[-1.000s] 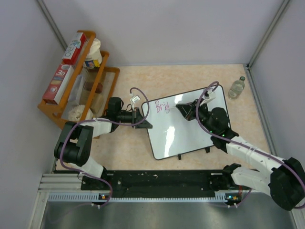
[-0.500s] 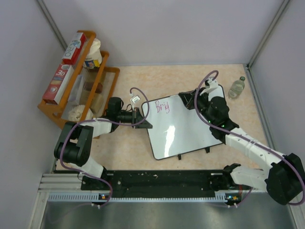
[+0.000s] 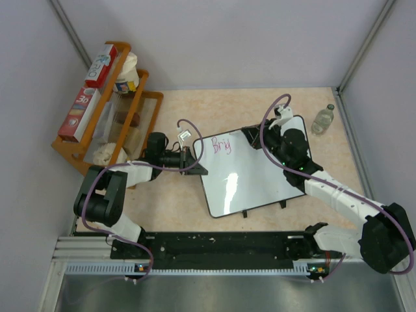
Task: Write a sentence on the whiteboard
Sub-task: Write with the whiteboard marker on the whiteboard.
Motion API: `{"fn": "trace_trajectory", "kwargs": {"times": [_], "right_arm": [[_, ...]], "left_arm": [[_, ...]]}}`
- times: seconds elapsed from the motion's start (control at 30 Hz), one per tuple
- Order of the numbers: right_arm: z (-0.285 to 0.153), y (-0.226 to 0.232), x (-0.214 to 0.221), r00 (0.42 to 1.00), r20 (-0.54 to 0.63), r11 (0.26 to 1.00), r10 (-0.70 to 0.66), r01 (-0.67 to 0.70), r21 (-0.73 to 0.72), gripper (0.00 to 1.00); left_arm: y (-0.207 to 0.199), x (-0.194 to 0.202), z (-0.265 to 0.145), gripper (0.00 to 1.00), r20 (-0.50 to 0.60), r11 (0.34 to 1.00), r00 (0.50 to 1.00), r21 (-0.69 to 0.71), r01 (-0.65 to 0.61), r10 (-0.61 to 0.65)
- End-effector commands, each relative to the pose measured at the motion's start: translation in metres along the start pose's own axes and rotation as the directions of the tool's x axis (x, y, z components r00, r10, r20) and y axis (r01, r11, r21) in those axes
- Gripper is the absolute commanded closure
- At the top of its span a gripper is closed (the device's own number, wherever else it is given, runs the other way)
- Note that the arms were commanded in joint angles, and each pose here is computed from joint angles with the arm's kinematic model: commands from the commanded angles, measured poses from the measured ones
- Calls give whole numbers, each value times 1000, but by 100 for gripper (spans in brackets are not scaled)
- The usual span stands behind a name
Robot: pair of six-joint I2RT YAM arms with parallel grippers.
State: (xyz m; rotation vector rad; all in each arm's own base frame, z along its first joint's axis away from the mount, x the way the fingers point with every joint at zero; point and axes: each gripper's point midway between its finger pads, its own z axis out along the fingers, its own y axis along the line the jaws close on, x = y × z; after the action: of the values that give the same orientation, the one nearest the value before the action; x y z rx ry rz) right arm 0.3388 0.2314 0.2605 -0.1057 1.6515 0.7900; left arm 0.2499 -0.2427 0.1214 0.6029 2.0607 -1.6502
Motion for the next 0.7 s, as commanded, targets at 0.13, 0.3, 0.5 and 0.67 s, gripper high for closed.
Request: {"fn": "trace_trajectory", "kwargs": {"times": [0.13,0.3,0.5,0.67], "right_arm": [[-4,-4,7,1000,-19,1000,-4,4,0,100],[-11,-6,14,1000,-28,1000,4,-4,1,100],[-18,-6,19,999,-38,1000,10,-10,-1,100],[-23,-7,23,999,-47,1000,17,-17,-5,100]], "left_arm": [[22,15,6,100,-21,984,987,-67,-162,161],[22,15,6,100,-21,984,987,-67,-162,161],[22,15,6,100,-21,984,987,-67,-162,161],[22,15,6,100,-21,984,986,-67,-164,163]]}}
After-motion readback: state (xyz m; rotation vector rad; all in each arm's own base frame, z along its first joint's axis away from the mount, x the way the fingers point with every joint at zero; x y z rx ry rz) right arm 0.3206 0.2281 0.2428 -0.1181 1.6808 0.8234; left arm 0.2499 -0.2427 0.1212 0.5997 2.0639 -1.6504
